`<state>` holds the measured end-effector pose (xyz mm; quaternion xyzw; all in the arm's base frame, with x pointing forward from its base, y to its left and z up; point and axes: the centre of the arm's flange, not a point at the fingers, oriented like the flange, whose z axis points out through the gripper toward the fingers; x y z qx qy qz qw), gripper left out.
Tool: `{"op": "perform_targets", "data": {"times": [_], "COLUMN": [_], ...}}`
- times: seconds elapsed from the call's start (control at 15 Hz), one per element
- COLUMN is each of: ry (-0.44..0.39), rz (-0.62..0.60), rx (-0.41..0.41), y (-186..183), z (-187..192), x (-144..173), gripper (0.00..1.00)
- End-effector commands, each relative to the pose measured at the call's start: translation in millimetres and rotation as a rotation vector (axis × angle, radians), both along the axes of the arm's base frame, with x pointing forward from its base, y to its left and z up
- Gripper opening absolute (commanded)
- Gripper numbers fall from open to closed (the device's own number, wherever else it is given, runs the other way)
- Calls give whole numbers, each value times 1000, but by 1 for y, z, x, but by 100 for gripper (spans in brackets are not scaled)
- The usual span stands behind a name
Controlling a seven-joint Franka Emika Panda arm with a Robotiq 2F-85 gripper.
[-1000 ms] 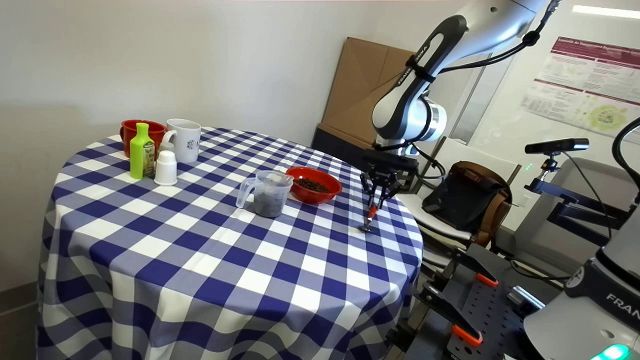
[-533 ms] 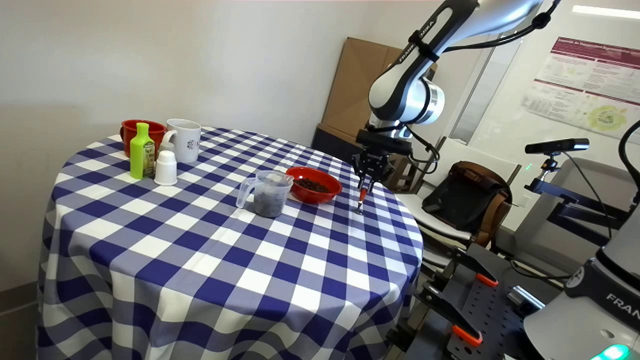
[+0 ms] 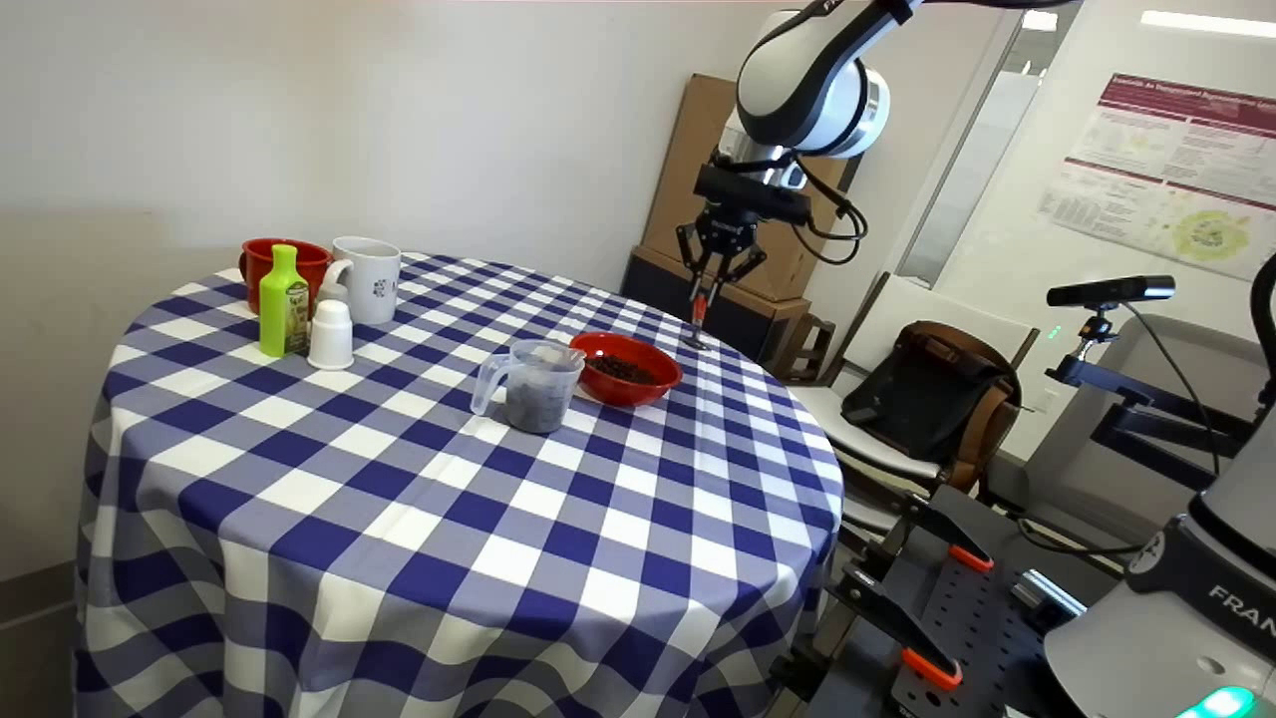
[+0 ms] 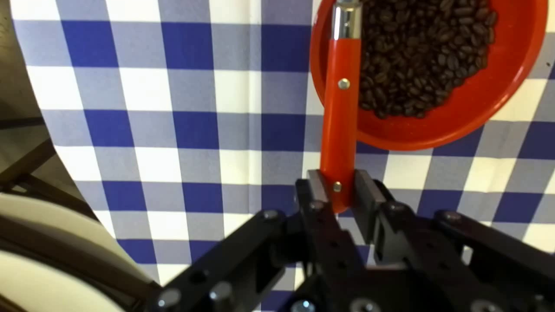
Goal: Transfer a spoonful of contents from the orange bowl to the clear jar
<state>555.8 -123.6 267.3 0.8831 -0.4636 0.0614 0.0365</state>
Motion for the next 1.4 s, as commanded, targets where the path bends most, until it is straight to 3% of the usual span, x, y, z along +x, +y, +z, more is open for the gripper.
{"op": "perform_targets", "data": {"times": [0.0,0.6,0.93,1.33], "ry": [-86,-313,-395,-474], "rz": [-1,82,112,102], "rx": [-173,-571,-695,-854], "y": [19,80,104,103], "z": [22,6,-24,-57], "x": [17,48,52,46], "gripper": [5,5,5,5]}}
